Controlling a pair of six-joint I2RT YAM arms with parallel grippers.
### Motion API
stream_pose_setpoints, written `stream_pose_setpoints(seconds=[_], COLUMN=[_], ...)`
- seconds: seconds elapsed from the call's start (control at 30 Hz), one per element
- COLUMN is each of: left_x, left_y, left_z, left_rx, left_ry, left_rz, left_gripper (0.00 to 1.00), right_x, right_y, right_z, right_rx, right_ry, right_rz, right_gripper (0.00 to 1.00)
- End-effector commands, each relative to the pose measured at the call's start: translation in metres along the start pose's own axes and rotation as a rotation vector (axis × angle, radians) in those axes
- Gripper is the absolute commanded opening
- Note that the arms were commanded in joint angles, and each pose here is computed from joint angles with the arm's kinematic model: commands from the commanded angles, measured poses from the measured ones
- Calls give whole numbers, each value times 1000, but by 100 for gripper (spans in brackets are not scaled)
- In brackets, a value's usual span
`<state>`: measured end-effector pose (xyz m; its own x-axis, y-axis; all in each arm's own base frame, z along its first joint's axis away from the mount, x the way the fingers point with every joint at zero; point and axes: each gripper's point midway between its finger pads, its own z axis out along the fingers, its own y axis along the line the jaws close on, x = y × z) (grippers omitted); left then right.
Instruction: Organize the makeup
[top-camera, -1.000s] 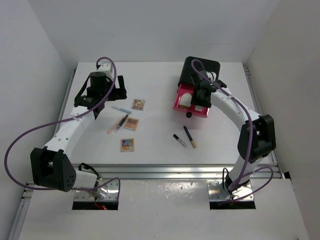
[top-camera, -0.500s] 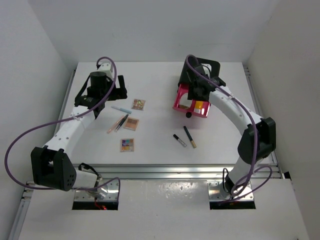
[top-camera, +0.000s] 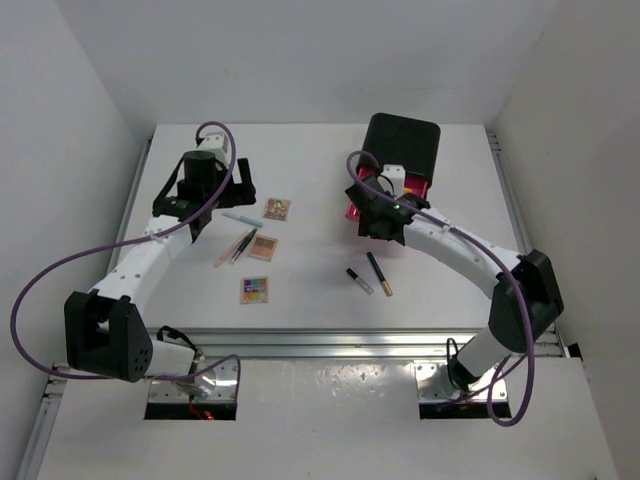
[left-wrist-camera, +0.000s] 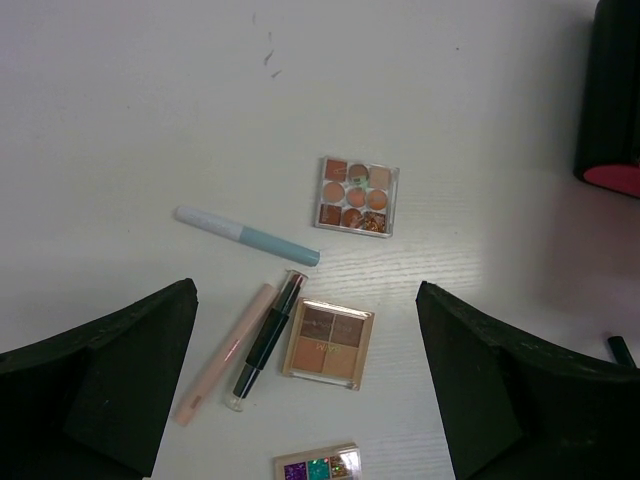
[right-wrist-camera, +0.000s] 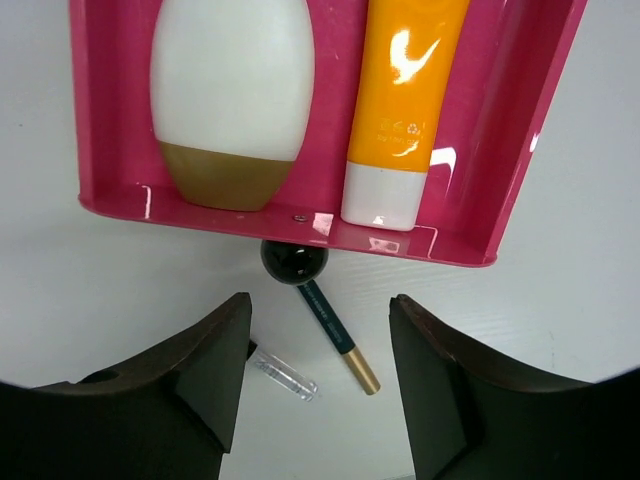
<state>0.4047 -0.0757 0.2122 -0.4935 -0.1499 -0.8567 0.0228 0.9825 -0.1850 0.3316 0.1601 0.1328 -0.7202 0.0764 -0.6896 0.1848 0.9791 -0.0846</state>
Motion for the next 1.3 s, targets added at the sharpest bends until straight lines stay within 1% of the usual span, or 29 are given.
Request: stream_pose_setpoints(seconds=[0.0, 0.07, 0.13, 0.2, 0.3, 0.33, 0.37, 0.53, 0.77, 0.87, 0.9, 0.93, 1.13, 1.2, 1.27], left_x=[-8, -13, -9, -6, -6, -11, -6, -8, -7, -7, -7, -7, -7, -7, -7], left_y=[1, -1, 0, 0, 0, -1, 0, -1, 0, 0, 0, 0, 1, 1, 1], left_z=[-4, -7, -6, -7, -7, -10, -9, -8, -10, -10, -10, -10, -10, -10, -10], left_rx=[11, 16, 14, 14, 14, 18, 16, 18, 18, 18, 18, 18, 9, 9, 9], left_ry=[-40, -59, -50, -48, -48, -66, -56, -65, -65, -65, -65, -65, -67, -67, -67], left_rz=[-19, -29, -28, -39, -39, -40, -39, -49, -49, -49, -49, -49, -49, -49, -49], left_gripper=[97, 97, 97, 97, 97, 97, 97, 97, 97, 97, 97, 97, 97, 97, 97], right_x=[1, 6, 8, 14, 11, 11, 11, 16, 20, 19, 17, 17, 13, 12, 10], right_y=[3, 6, 12, 17, 16, 14, 13, 12, 23, 20, 19, 17, 13, 14, 13], right_z=[7, 13, 20, 23, 29, 31, 33, 45, 53, 53, 53, 53, 52, 52, 52], right_rx=[18, 25, 5, -22, -17, -10, -10, -2, -57, -49, -44, -35, -25, -23, -24], right_ry=[-8, 8, 18, 42, 38, 39, 41, 68, 89, 80, 73, 68, 51, 45, 38], right_rz=[48, 45, 63, 73, 117, 121, 127, 136, 168, 169, 175, 174, 160, 162, 154], right_gripper=[58, 55, 51, 50, 50, 50, 50, 51, 50, 45, 39, 37, 43, 43, 38])
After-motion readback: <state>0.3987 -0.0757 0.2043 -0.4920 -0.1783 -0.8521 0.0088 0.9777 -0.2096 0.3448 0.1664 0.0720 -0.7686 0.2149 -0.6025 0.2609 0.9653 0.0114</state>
